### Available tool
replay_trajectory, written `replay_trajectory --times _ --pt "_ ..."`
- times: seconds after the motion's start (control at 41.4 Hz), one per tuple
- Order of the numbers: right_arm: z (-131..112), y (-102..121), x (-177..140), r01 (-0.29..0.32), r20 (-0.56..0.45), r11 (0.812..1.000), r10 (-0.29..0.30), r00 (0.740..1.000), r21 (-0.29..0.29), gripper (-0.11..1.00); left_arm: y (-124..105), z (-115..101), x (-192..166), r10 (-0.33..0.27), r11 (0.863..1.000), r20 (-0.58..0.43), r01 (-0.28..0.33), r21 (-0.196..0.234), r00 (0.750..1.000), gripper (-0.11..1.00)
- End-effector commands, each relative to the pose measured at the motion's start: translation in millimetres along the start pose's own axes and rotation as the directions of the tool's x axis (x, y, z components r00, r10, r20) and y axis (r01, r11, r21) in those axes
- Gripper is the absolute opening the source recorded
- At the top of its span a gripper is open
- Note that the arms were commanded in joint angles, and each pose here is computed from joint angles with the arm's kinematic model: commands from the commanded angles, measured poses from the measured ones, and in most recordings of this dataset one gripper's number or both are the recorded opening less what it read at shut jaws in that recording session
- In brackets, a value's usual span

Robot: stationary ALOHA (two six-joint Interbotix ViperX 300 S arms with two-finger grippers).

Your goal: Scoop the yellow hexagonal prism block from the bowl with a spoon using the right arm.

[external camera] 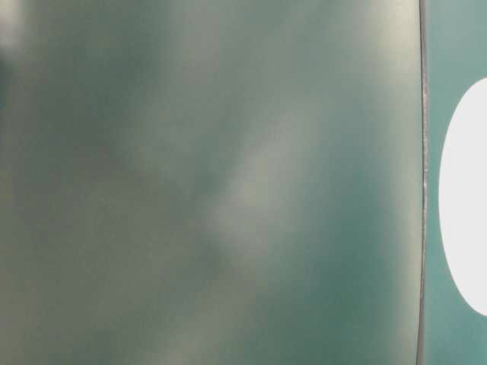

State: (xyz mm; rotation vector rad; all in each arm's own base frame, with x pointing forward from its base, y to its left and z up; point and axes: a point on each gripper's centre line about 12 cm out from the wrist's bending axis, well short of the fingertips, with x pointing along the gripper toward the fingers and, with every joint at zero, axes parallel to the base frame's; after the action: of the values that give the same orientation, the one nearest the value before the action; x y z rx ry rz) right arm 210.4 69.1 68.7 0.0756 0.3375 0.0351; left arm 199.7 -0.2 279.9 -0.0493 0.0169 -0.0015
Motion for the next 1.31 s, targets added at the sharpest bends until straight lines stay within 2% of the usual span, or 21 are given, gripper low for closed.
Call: replay_trajectory --times 0.0,0.435,0.725,0.991,1.281 --pt "2.6 1.5 -0.2 -0.005 0.010 1.000 0.005 1.000 0.001 0.54 -0.3 4.4 2.3 -0.001 1.000 0.009 0.001 0.003 1.000 0.01" --pt "3.8 -1.2 1.4 0.025 0.018 0.999 -0.025 1.000 -0.021 0.54 -0.2 4.0 2.3 -0.001 1.000 0.006 0.001 0.003 1.000 0.01" --pt "2.4 0.8 4.4 0.024 -0.002 1.000 -0.024 1.000 -0.018 0.54 -0.2 4.0 2.3 -0.001 1.000 0.006 0.001 0.003 1.000 0.01" --pt "2.8 1.2 4.3 0.022 0.002 1.000 -0.022 1.000 -0.020 0.48 -0.2 3.9 2.3 -0.001 1.000 0.005 0.001 0.003 1.000 0.01" --pt "3.6 1.8 5.1 0.022 0.006 1.000 -0.021 1.000 -0.017 0.47 0.1 3.9 2.3 0.001 1.000 0.005 -0.001 0.001 1.000 0.01"
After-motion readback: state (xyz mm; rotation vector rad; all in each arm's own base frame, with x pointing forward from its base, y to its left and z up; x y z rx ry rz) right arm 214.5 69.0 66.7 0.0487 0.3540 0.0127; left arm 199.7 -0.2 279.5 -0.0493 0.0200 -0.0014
